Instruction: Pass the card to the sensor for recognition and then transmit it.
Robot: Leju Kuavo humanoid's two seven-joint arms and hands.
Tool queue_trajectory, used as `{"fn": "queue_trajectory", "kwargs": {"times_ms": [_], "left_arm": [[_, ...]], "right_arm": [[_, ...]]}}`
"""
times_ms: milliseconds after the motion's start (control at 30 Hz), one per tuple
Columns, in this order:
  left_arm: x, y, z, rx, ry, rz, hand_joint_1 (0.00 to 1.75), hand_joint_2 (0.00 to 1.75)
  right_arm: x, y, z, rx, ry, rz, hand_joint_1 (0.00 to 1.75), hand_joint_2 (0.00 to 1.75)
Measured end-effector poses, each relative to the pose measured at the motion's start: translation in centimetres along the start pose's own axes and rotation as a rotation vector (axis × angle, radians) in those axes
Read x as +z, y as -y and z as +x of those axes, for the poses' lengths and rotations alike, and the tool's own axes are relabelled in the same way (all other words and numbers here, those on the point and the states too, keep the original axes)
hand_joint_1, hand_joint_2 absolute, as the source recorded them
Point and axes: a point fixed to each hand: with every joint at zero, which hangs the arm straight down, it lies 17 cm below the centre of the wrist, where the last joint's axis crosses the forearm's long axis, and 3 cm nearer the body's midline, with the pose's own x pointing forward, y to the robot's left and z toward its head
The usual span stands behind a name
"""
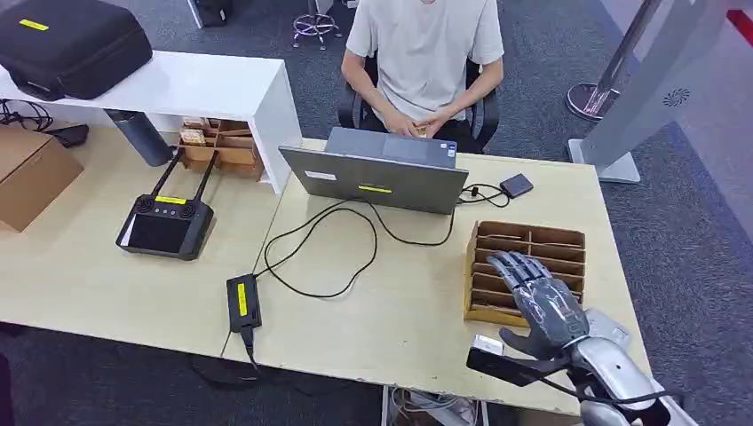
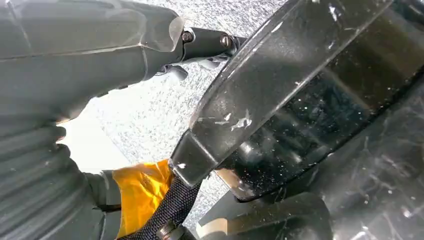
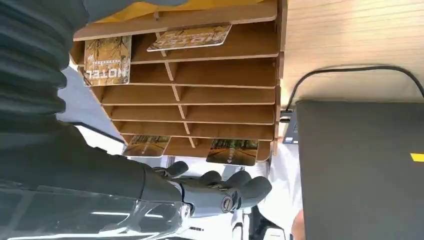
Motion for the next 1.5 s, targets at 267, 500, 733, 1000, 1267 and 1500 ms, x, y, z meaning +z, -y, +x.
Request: {"fn": "queue_trajectory", "kwargs": {"times_ms": [267, 500, 733, 1000, 1267, 1500], "left_arm": [[0.0, 0.0, 0.0, 0.007, 0.004, 0.0, 0.0, 1.75], [0.0, 0.1, 0.0, 0.013, 0.004, 0.0, 0.0, 1.75], [0.0, 0.0, 0.0, 0.018, 0.004, 0.002, 0.0, 1.75], [0.0, 0.0, 0.0, 0.027, 0.006, 0.004, 0.0, 1.75], [0.0, -0.1, -0.1, 0.036, 0.003, 0.012, 0.0, 1.75], [0.0, 0.0, -0.2, 0.042, 0.004, 0.011, 0.0, 1.75]], "right_arm": [[0.0, -0.4, -0.2, -0.013, -0.011, -0.002, 0.0, 1.75], [0.2, -1.1, -0.2, -0.019, -0.03, -0.018, 0.0, 1.75], [0.5, -2.2, -0.5, -0.03, -0.067, -0.051, 0.0, 1.75], [1.0, -2.6, -1.0, -0.049, -0.125, -0.139, 0.0, 1.75], [1.6, -3.8, -1.2, -0.07, -0.179, -0.155, 0.0, 1.75], [2.2, -4.7, -1.7, -0.081, -0.21, -0.15, 0.0, 1.75]]}}
